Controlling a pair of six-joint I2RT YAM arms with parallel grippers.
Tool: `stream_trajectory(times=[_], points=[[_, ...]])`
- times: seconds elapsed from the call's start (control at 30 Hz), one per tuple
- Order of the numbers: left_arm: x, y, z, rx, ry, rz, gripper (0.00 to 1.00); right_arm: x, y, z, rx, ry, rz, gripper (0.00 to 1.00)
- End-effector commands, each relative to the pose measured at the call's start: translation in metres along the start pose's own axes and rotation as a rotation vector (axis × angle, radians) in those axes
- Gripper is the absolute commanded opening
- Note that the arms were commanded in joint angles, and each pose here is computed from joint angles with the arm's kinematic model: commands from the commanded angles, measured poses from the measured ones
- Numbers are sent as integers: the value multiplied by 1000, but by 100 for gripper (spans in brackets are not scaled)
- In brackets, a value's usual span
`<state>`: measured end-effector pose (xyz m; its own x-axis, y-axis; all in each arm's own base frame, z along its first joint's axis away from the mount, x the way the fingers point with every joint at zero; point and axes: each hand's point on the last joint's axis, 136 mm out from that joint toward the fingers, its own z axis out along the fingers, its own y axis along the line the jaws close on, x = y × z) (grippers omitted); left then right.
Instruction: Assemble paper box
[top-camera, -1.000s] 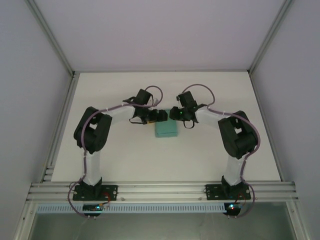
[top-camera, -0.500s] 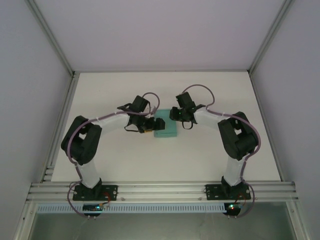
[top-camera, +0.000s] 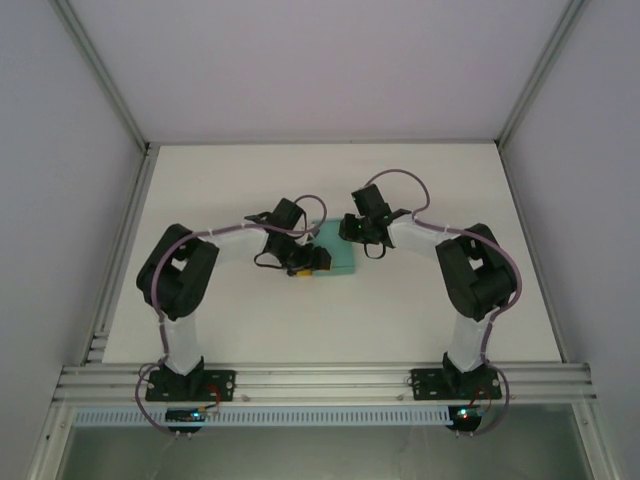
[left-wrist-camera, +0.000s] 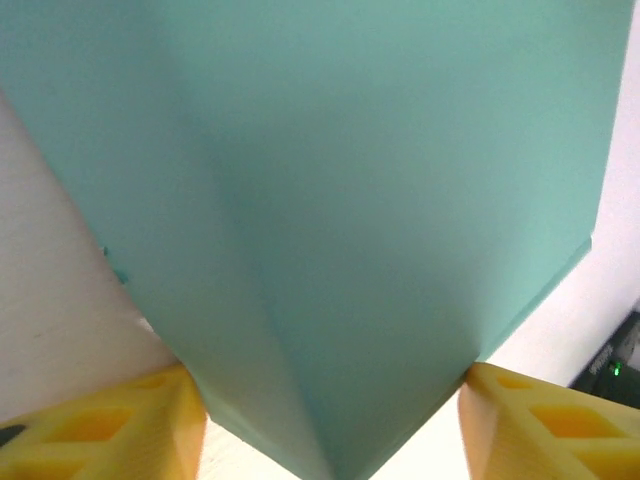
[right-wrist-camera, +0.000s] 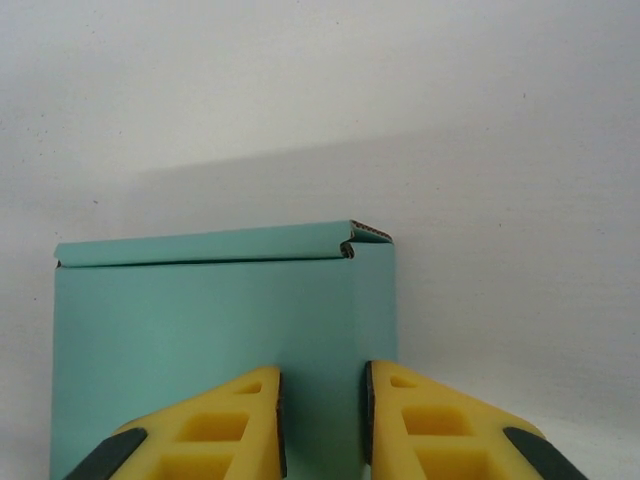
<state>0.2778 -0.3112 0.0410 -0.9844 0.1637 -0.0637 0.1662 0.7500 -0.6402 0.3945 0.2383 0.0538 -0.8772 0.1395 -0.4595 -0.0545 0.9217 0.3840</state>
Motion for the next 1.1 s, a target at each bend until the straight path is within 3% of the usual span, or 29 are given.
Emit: stream_trajectory(times=[0.0, 0.13, 0.27, 0.37, 0.6, 0.7, 0.83, 0.87, 0.93, 1.03, 1.07], points=[[-8, -4, 13, 10, 3, 8, 54, 100, -65, 11, 236, 320, 20, 23], [-15, -4, 20, 23, 6, 1, 42, 104, -67, 11, 244, 337, 20, 23], [-14, 12, 29, -34, 18, -15, 42, 110, -69, 11, 245, 349, 29, 21], [-13, 27, 34, -85, 10, -17, 31, 113, -69, 10, 240, 353, 39, 21], [-16, 31, 37, -63, -10, -23, 0, 115, -71, 10, 249, 363, 41, 21], [-15, 31, 35, -61, -8, -17, 0, 116, -72, 9, 250, 364, 41, 21], [-16, 30, 24, -67, -17, -13, 26, 116, -75, 9, 262, 365, 45, 21], [-17, 28, 18, -65, -28, -8, 40, 115, -75, 8, 266, 363, 43, 21], [-19, 24, 5, -66, -58, 4, 50, 114, -77, 8, 277, 361, 39, 21], [-24, 12, -18, -50, -106, 25, 73, 112, -79, 6, 295, 353, 35, 21], [-25, 7, -25, -44, -122, 36, 75, 111, -79, 5, 295, 347, 34, 21]])
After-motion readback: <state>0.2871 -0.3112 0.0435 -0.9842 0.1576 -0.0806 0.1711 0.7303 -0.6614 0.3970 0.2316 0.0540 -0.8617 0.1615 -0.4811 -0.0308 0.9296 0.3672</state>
